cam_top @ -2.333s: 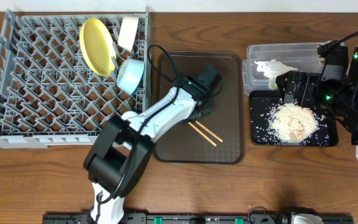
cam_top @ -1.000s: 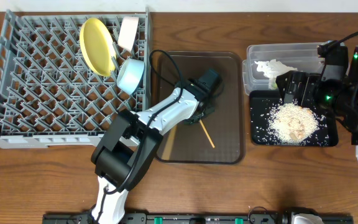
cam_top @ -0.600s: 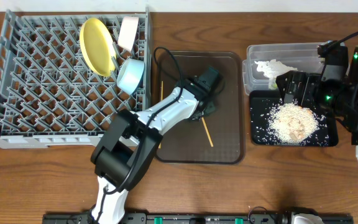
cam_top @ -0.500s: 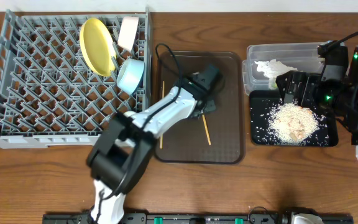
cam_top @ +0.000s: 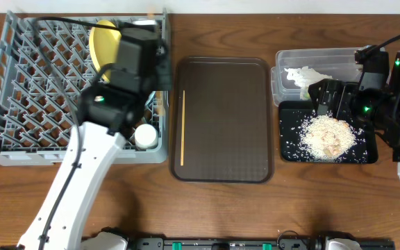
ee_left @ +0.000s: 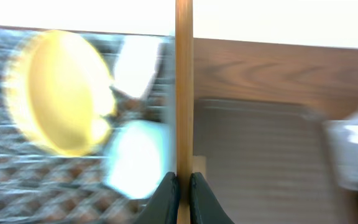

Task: Sort waste into correct bins and load items into the dishwasher
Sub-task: 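Carry chopstick to dish rack and insert it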

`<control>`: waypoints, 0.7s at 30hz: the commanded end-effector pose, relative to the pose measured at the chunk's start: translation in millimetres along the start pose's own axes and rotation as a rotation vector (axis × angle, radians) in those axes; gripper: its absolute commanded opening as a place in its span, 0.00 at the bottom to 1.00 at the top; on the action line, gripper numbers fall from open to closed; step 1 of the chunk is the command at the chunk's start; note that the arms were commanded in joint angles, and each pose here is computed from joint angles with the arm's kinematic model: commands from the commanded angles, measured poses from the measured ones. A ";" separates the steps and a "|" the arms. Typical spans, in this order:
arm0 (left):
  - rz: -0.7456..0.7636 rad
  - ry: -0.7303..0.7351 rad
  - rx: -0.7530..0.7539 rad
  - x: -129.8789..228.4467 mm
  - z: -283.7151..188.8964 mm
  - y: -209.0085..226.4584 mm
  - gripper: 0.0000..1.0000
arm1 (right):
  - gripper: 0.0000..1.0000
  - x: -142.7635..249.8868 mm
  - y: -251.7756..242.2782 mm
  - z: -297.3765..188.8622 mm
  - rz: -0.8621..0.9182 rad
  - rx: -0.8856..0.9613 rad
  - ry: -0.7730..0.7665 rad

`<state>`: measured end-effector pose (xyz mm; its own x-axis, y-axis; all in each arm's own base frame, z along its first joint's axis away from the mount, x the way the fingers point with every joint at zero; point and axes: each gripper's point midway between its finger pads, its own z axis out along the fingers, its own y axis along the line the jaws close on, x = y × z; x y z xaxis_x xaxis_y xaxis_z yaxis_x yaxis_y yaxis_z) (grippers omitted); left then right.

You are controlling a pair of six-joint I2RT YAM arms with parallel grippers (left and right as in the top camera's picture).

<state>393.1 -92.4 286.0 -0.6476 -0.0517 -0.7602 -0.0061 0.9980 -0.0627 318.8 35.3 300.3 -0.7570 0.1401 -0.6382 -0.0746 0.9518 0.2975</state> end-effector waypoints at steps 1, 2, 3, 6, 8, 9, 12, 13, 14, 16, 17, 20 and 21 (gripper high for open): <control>0.188 0.061 -0.158 9.2 22.1 40.0 0.07 | 0.99 -0.3 -1.7 1.1 0.011 0.005 0.002; 0.220 0.082 -0.170 12.8 28.1 45.8 0.07 | 0.99 -0.4 -1.7 1.1 0.011 0.005 0.002; 0.250 0.105 -0.179 16.8 34.8 50.8 0.08 | 0.99 -0.3 -1.7 1.1 0.011 0.005 0.002; 0.316 0.177 -0.210 28.7 54.3 66.7 0.08 | 0.99 -0.4 -1.7 1.1 0.011 0.005 0.002; 0.310 0.209 -0.238 34.5 64.2 77.8 0.08 | 0.99 -0.4 -1.7 1.1 0.011 0.005 0.002; 0.303 0.226 -0.246 37.8 69.0 83.1 0.07 | 0.99 -0.3 -1.7 1.1 0.011 0.005 0.002; 0.291 0.267 -0.265 46.5 78.6 95.0 0.08 | 0.99 -0.3 -1.7 1.1 0.011 0.005 0.002; 0.288 0.283 -0.271 49.9 80.7 98.7 0.07 | 0.99 -0.4 -1.7 1.1 0.011 0.005 0.002; 0.285 0.300 -0.275 53.6 82.7 102.2 0.07 | 0.99 -0.4 -1.7 1.1 0.011 0.005 0.002; 0.281 0.349 -0.285 64.6 84.2 109.8 0.07 | 0.99 -0.4 -1.7 1.1 0.011 0.005 0.002; 0.281 0.367 -0.288 68.4 84.0 112.1 0.07 | 0.99 -0.3 -1.7 1.1 0.011 0.005 0.002; 0.279 0.425 -0.296 81.2 83.4 119.4 0.07 | 0.99 -0.4 -1.7 1.1 0.011 0.005 0.002; 0.278 0.438 -0.294 84.6 83.9 120.3 0.08 | 0.99 -0.3 -1.7 1.1 0.011 0.005 0.002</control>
<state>405.3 13.9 171.8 -0.8893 0.1640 -0.4269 0.0245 0.9492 0.3136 318.8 35.3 300.3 -0.7570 0.1401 -0.6382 -0.0746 0.9518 0.2975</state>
